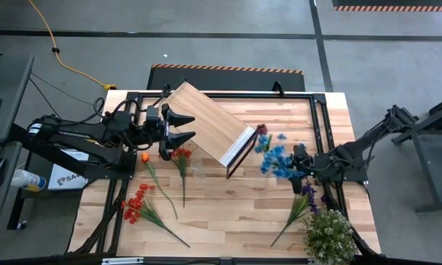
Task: Pick and place flowers into a vace then onto a shelf
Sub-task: Put the blue flowers into the right transparent flower vase
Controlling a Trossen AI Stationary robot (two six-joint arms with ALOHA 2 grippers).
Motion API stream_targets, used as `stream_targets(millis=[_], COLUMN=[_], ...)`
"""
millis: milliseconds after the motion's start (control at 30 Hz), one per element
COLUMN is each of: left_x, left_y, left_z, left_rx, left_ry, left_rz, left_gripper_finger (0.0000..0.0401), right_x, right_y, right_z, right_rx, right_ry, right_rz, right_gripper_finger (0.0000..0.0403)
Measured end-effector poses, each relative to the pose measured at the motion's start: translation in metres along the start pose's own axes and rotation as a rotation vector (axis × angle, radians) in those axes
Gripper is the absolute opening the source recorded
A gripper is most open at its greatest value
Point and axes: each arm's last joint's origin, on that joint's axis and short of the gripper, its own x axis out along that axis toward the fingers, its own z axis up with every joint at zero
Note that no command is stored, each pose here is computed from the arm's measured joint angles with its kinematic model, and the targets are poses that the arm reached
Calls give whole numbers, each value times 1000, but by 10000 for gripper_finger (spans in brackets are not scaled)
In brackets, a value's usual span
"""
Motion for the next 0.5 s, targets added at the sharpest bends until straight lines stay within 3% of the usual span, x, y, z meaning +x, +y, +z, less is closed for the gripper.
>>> stream_targets(millis=[500], left_x=[0], left_y=[0], left_z=[0], left_rx=[-1], left_ry=[-3], left_rz=[0], left_gripper_finger=[303], right_x=[-8], right_y=[-2], right_z=[4], right_rx=[-2], right_ry=[-5], right_rz=[40], right_gripper_finger=[145])
